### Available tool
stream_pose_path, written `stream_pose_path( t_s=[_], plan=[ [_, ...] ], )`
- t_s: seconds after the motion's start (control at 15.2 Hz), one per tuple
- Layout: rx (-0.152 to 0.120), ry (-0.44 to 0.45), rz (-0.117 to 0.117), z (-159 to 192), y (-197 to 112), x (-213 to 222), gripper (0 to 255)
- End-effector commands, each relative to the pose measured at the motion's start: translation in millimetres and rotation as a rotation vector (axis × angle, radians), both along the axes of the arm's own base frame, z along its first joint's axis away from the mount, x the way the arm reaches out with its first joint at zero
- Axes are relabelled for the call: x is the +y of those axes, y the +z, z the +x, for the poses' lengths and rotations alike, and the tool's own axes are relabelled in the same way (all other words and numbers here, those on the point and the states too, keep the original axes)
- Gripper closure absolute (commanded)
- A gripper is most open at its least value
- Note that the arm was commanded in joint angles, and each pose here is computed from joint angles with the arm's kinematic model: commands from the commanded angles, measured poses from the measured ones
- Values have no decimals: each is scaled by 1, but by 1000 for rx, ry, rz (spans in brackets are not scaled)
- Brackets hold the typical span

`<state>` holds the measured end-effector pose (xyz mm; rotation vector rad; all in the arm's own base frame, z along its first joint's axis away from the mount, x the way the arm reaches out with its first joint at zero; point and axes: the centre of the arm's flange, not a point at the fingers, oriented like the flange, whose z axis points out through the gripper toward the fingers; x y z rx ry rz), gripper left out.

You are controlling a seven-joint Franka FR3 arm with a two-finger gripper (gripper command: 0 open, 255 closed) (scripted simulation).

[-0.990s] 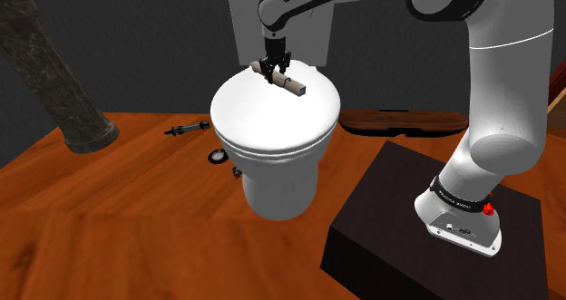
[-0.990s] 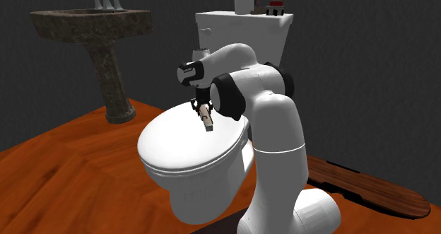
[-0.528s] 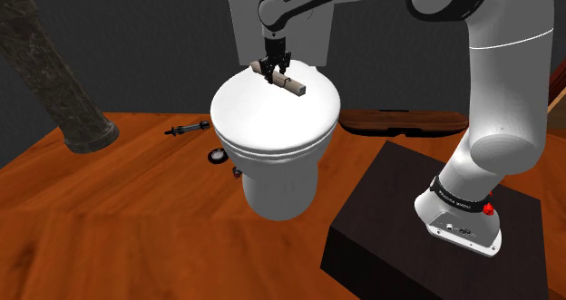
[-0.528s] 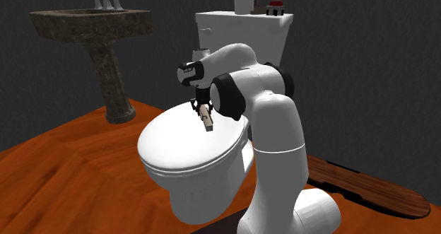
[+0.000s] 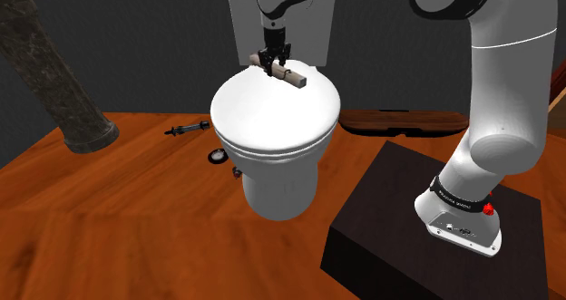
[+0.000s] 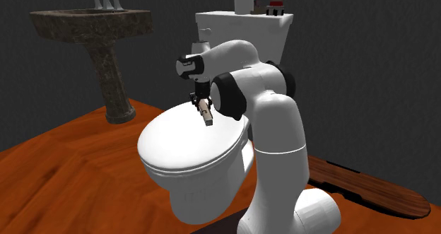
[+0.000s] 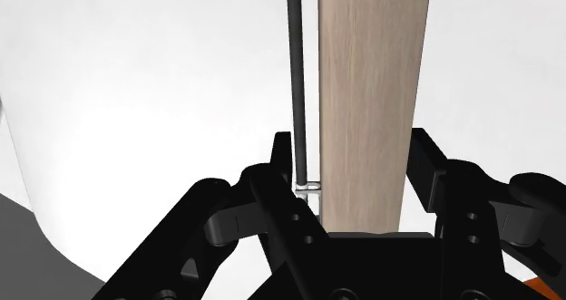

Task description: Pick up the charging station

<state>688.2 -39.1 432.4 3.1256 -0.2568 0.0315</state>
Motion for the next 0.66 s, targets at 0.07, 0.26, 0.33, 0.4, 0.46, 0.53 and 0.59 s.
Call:
stream_pose_path(
  t_s=[0.07, 0.26, 0.33, 0.4, 0.46, 0.53, 0.59],
  plan=[
    [0, 0, 0, 0, 16, -1, 255],
    [0, 0, 0, 0, 31, -1, 255],
    [0, 0, 0, 0, 37, -1, 255],
    [0, 0, 0, 0, 42, -1, 255],
    [0, 0, 0, 0, 47, -1, 255],
    [0, 0, 0, 0, 48, -1, 255],
    [0, 0, 0, 0, 48, -1, 255]
  ],
)
